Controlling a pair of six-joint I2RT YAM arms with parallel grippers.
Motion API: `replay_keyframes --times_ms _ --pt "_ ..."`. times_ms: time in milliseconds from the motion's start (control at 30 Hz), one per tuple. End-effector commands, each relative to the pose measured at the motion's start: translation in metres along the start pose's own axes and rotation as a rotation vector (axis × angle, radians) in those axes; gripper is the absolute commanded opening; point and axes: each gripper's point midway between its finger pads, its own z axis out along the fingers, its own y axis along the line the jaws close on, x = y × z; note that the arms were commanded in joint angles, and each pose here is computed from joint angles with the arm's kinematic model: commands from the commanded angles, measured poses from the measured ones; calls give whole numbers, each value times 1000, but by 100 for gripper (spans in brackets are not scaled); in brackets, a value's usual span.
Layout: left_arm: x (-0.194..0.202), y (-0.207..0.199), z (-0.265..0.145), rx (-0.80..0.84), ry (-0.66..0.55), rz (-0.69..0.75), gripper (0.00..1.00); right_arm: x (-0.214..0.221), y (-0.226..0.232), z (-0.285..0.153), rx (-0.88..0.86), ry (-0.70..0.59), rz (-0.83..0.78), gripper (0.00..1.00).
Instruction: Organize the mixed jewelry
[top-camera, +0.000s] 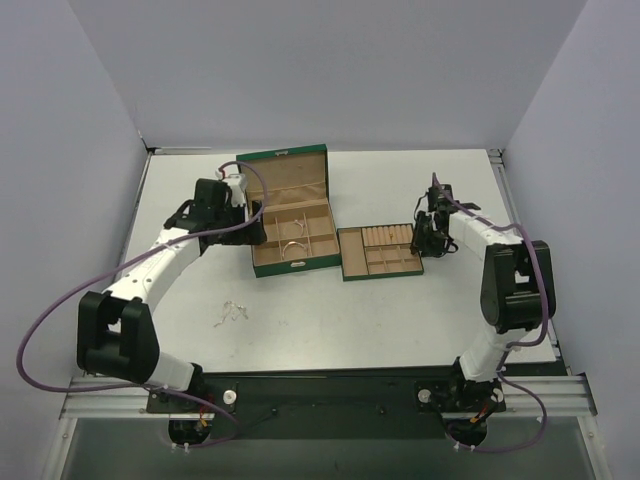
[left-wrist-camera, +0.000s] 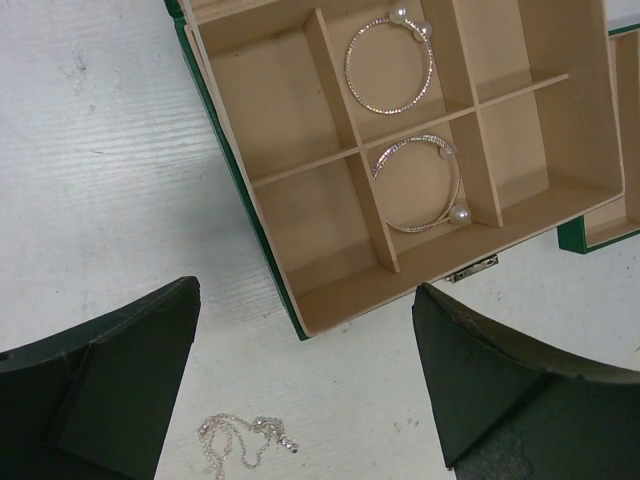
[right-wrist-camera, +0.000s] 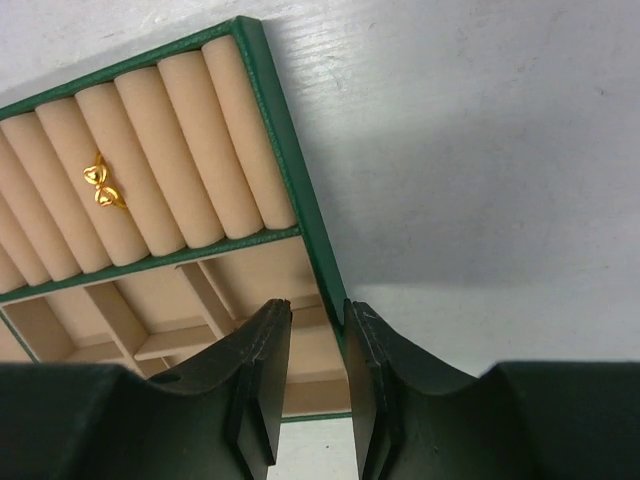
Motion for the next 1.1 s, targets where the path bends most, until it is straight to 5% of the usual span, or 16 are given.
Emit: replay_keyframes --times_ms 0,367,733,1067 --pt "-30 -7 4 43 -56 -18 97 -10 -3 1 3 11 3 29" --pt "-23 -2 33 45 7 -47 97 -6 -33 7 123 37 -44 11" --pt "-28 15 61 -3 23 -100 92 -24 -70 -3 236 13 -127 7" --pt "-13 12 87 41 97 -137 68 -42 -74 -7 193 20 -325 2"
